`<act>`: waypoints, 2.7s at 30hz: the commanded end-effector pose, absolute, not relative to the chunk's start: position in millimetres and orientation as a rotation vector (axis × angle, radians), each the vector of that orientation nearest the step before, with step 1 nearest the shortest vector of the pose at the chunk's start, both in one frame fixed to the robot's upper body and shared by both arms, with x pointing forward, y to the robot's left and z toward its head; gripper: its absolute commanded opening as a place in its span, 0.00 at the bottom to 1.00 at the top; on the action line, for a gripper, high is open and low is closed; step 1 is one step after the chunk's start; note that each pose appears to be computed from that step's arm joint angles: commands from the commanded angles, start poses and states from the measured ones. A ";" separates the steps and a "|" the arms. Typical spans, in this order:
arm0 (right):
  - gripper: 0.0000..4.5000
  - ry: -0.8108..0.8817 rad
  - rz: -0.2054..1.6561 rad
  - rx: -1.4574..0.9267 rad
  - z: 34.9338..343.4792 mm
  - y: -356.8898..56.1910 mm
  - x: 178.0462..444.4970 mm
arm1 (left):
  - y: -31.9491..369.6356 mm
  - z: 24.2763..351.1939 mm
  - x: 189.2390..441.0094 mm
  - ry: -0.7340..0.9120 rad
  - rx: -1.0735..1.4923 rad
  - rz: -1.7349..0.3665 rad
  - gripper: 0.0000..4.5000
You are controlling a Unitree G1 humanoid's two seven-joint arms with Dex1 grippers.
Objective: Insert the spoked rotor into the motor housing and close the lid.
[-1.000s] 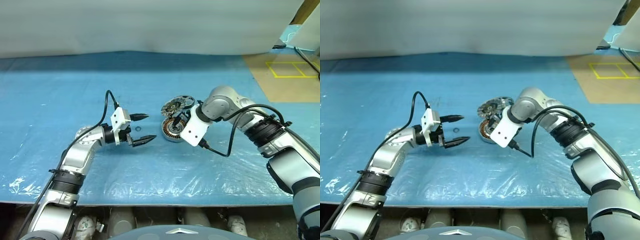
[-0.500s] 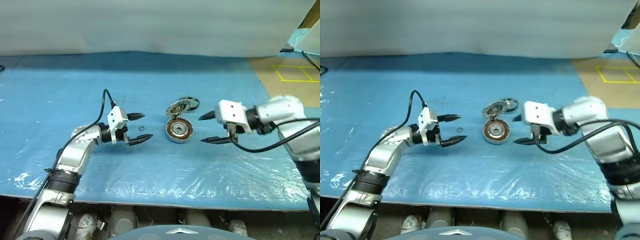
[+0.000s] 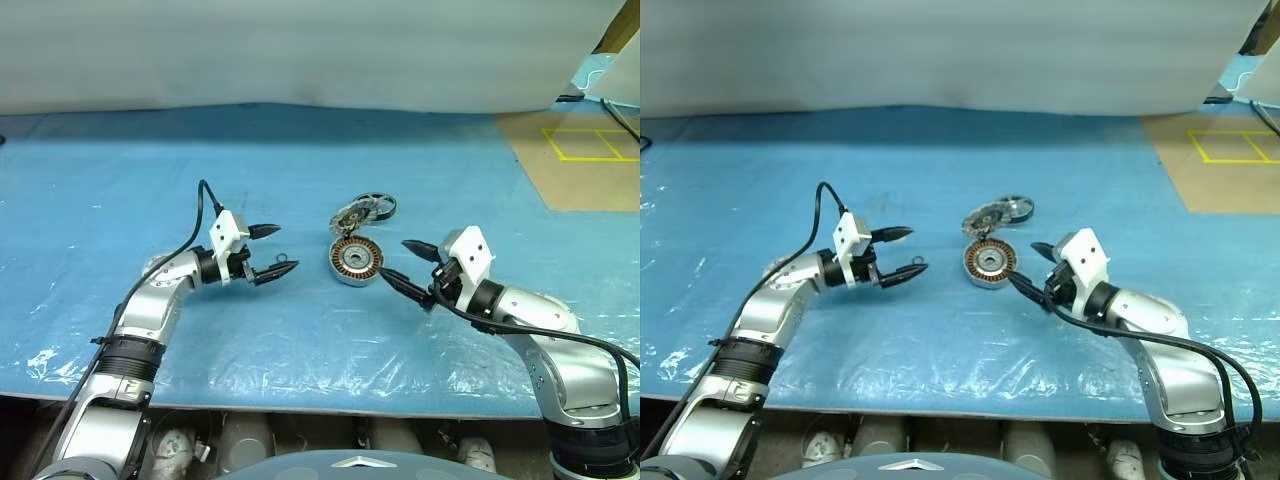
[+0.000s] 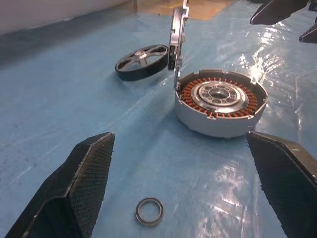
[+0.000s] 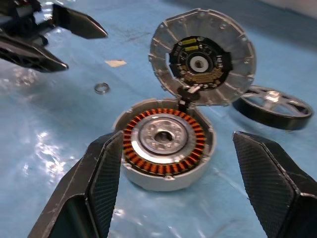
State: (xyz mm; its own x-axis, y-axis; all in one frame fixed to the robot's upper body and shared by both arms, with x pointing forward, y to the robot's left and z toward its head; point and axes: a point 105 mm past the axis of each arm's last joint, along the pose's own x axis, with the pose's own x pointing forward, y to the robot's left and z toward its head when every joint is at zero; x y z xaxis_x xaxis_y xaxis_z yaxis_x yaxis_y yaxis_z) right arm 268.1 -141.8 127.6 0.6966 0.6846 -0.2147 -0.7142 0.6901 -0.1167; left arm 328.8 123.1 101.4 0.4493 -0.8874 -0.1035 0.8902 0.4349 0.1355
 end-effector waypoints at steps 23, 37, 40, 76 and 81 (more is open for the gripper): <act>0.81 0.221 1.082 -0.336 144.0 -99.7 240.9 | 125.3 73.2 353.6 0.095 0.343 -1.134 1.00; 0.81 0.243 1.030 -0.394 134.5 -105.5 249.5 | 120.4 41.0 346.8 0.161 0.329 -1.103 1.00; 0.81 0.244 1.027 -0.405 133.9 -106.2 250.5 | 116.6 40.5 347.5 0.153 0.320 -1.100 1.00; 0.82 0.233 0.969 -0.409 132.3 -115.0 251.5 | 117.5 59.3 343.1 0.077 0.294 -1.153 0.15; 0.82 0.239 0.935 -0.371 135.4 -122.9 249.4 | 105.3 85.9 322.6 -0.003 0.305 -1.298 0.15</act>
